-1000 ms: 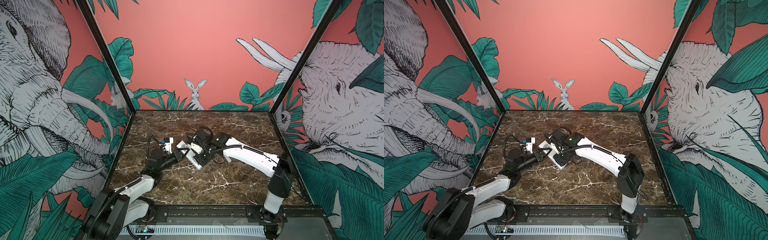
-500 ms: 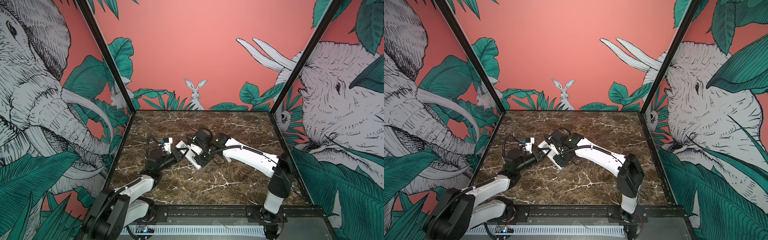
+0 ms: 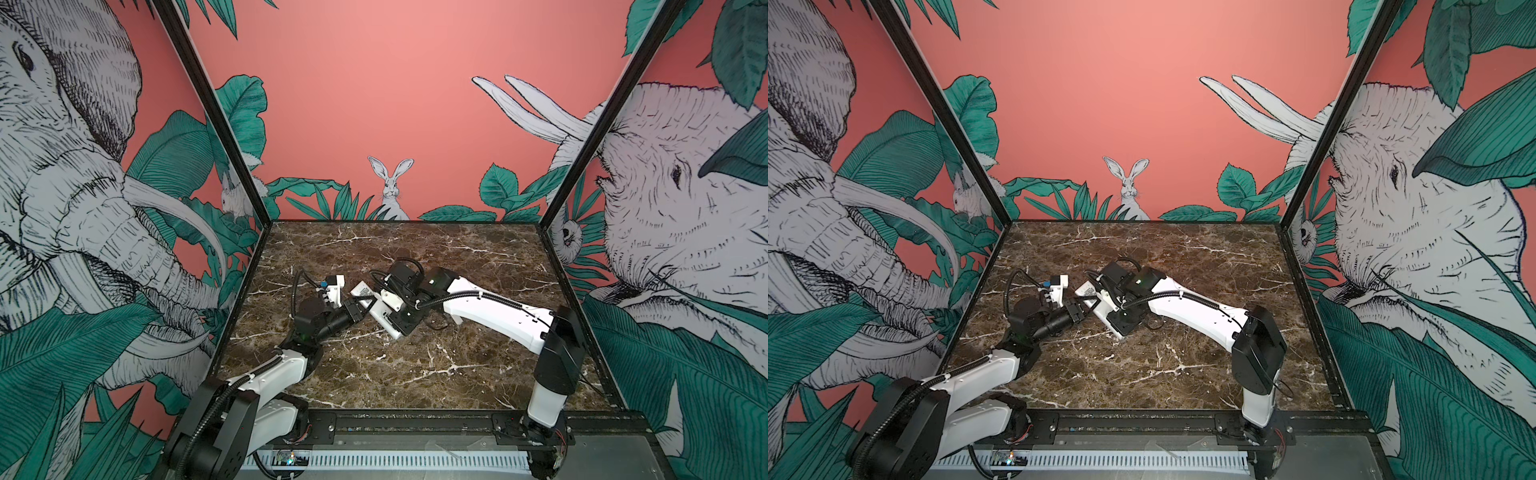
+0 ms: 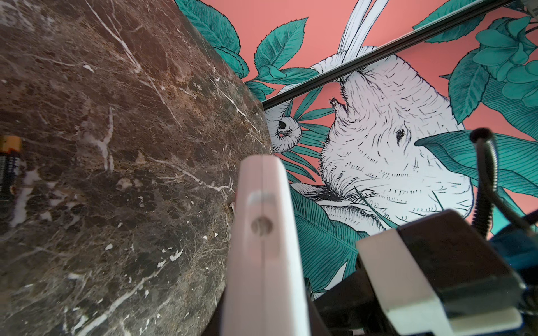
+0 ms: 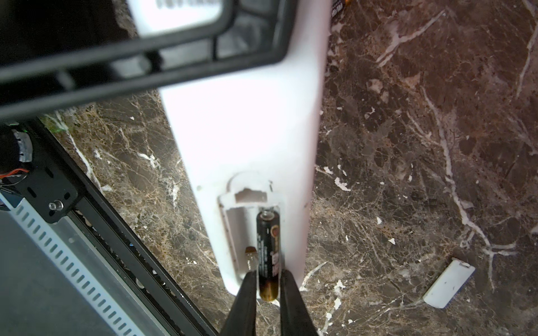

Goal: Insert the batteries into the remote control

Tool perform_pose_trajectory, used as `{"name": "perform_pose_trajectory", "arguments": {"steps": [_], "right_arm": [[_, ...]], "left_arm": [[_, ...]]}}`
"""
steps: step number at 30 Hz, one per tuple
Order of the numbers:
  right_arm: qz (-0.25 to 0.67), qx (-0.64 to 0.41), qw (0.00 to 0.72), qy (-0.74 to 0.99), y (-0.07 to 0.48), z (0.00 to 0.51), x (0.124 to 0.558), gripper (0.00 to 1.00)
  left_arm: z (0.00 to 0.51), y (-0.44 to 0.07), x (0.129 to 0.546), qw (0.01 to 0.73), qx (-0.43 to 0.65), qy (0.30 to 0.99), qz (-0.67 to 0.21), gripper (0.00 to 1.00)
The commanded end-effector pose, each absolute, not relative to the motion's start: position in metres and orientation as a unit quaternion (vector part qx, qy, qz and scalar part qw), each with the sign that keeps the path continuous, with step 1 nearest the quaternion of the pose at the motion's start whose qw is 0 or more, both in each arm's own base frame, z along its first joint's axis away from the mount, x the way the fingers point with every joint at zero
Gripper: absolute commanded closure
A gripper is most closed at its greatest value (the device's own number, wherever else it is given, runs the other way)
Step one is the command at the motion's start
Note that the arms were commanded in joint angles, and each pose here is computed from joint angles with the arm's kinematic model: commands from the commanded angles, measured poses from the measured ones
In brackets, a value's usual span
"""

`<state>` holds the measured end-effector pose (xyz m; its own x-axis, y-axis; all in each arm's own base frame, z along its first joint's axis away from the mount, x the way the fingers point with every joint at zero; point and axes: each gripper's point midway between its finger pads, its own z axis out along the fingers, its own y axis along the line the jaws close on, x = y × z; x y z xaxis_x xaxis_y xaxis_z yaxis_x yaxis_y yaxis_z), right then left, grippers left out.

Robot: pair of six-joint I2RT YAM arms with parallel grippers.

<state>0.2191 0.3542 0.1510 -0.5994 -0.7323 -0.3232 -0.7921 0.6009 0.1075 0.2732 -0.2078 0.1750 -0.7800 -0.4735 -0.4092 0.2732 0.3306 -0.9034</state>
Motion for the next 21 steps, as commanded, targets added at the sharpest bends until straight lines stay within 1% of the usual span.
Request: {"name": "perform_pose_trajectory", "arguments": {"steps": [1,8,21], "right_arm": [[0.109,-0.439,0.120,0.884,0.354,0.141,0.219,0.86],[0.114,-0.442,0.118,0.882,0.358,0.139,0.219,0.92],[0.121,-0.436,0.126,0.883,0.369,0.134,0.225,0.94]], "left_arm": [[0.194,-0.210,0.270,0.334,-0.049,0.731,-0.593,1.00],[0.192,-0.210,0.270,0.331,-0.050,0.733,-0.592,1.00],[0.201,-0.211,0.271,0.330,-0.053,0.724,-0.604,1.00]]}}
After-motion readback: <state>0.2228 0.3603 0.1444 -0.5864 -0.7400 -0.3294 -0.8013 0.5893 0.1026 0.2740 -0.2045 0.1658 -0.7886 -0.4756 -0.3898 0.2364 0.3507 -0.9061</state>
